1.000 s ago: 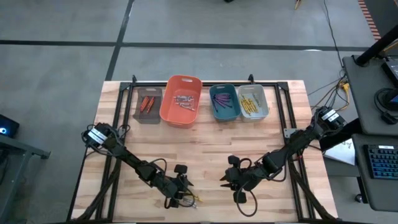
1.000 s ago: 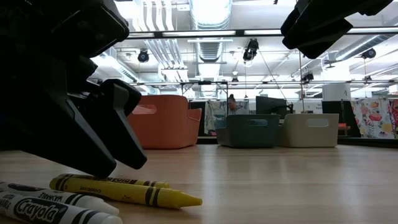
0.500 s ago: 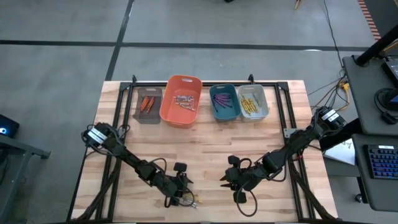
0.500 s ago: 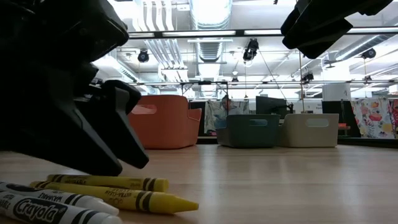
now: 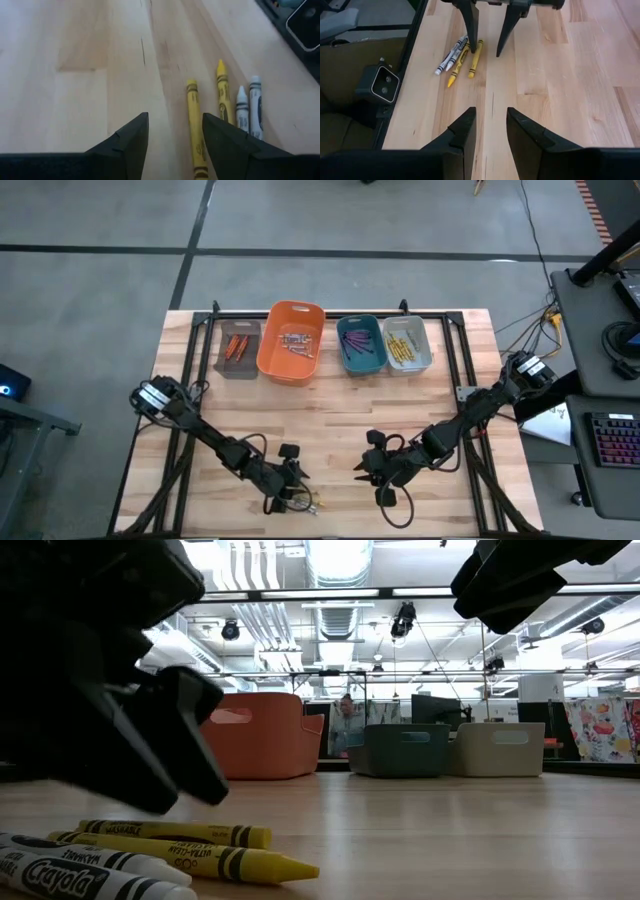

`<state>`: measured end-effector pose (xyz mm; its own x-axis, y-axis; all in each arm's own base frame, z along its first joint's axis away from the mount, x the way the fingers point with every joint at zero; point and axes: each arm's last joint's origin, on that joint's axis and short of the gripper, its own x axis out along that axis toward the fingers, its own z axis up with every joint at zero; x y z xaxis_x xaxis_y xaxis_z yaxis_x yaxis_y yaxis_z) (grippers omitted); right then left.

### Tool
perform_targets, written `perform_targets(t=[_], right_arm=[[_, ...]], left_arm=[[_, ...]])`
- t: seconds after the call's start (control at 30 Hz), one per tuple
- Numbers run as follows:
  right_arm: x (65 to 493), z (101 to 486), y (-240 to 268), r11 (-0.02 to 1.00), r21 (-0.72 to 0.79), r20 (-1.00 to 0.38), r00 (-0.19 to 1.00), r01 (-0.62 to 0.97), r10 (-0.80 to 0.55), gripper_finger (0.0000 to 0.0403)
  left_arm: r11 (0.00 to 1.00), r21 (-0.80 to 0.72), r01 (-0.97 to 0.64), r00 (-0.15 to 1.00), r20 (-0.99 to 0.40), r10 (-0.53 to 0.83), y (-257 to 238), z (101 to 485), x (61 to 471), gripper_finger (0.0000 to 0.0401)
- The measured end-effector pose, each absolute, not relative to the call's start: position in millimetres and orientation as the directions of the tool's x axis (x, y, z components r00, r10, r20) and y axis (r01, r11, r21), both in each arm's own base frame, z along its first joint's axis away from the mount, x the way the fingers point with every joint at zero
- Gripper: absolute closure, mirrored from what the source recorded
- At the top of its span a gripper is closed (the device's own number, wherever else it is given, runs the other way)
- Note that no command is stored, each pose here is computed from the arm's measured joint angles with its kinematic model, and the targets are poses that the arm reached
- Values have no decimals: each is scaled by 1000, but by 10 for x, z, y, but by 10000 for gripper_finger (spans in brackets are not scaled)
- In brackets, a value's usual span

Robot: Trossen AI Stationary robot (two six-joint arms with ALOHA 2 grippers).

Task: Sort crayons
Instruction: Put the yellow crayon into the white bin

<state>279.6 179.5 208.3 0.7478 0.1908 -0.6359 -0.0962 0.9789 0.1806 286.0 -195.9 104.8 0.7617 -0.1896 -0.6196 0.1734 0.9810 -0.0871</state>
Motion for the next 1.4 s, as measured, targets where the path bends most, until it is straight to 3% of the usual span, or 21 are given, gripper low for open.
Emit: perform_targets(t=[0.5,0.6,0.8,0.9,1.07,1.2,1.4], right_arm=[[2796,2084,1795,979,181,-635,748,-96,191,305],[2796,2084,1795,979,181,-635,748,-96,191,305],[2797,2084,1793,982,154,-635,750,-111,185,305],[2798,2083,1787,986,109,-631,758,-124,165,305],[2778,2020,1755,991,17,-627,771,-133,114,305],[2762,1935,1718,990,-59,-572,817,-124,68,305],[2800,1867,1590,991,-100,-279,958,-90,59,305]], left_arm=[[992,-23,123,754,-648,-109,-1924,966,2827,243],[995,11,99,761,-646,-69,-1884,926,2786,274],[996,63,55,758,-652,0,-1795,837,2690,384],[995,100,23,779,-625,45,-1754,809,2655,389],[990,134,49,863,-505,25,-1690,838,2610,398],[995,81,60,959,-280,-35,-1643,1043,2589,399],[997,46,57,998,35,-58,-1575,1320,2539,400]])
